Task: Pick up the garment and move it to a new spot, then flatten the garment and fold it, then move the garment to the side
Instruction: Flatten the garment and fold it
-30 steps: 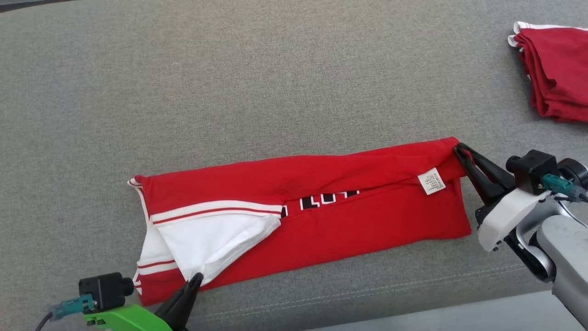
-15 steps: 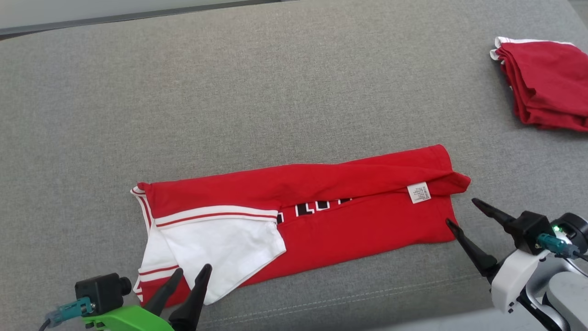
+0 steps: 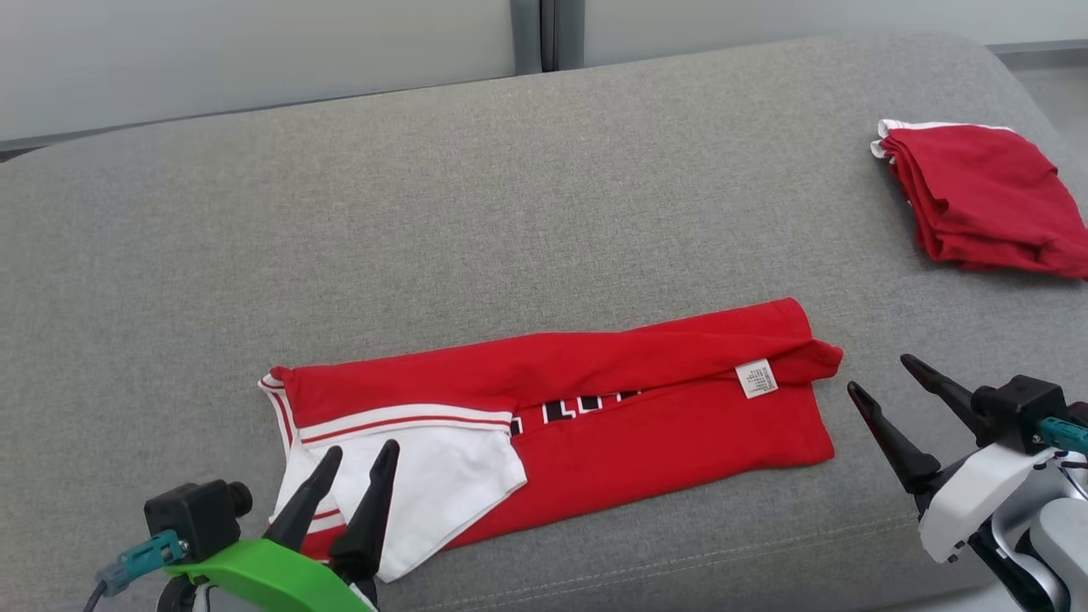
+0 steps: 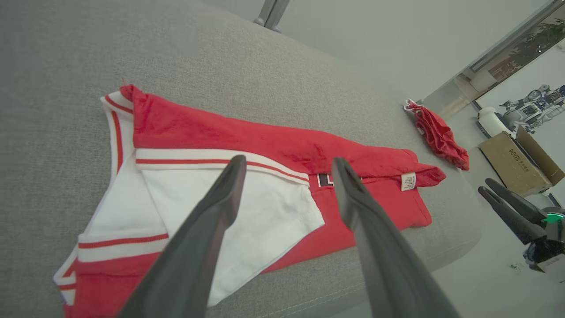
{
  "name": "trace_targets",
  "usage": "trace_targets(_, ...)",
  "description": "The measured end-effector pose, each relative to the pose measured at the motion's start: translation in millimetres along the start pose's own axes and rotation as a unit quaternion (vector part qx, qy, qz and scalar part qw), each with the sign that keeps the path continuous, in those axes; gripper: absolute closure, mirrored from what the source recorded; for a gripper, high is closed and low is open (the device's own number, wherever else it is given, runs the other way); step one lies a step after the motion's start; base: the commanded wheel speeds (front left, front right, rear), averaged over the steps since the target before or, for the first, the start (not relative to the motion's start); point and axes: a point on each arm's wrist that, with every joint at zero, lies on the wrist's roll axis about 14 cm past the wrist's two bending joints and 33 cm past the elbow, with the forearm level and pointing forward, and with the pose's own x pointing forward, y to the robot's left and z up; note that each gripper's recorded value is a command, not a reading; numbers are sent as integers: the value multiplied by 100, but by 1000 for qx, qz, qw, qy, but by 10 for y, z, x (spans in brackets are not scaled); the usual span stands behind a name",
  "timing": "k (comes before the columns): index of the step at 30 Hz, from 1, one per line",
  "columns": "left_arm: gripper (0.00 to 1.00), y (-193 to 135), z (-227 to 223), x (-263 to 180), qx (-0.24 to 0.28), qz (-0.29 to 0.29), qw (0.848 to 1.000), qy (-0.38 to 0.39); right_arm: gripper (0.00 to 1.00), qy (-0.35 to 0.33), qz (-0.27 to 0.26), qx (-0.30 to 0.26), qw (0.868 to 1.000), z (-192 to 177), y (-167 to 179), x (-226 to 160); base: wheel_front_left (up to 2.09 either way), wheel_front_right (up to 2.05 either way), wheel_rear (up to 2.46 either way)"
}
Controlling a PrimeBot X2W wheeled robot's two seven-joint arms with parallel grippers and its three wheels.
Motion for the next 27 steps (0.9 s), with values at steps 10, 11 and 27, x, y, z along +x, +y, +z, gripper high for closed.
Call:
trace_targets(10, 0, -39, 286, -72, 50, 17, 995, -79, 0, -51, -26, 16, 998, 300, -91, -21, 0, 0, 0)
trace_targets(11, 0, -19, 312, -89, 53, 22, 995, -87, 0, -54, -31, 20, 998, 321, -105, -15, 0, 0, 0)
trace_targets(27, 0, 195, 638, -392, 90, 87, 975, -183, 0, -19, -73, 103, 992, 226, -87, 278, 0, 0, 0)
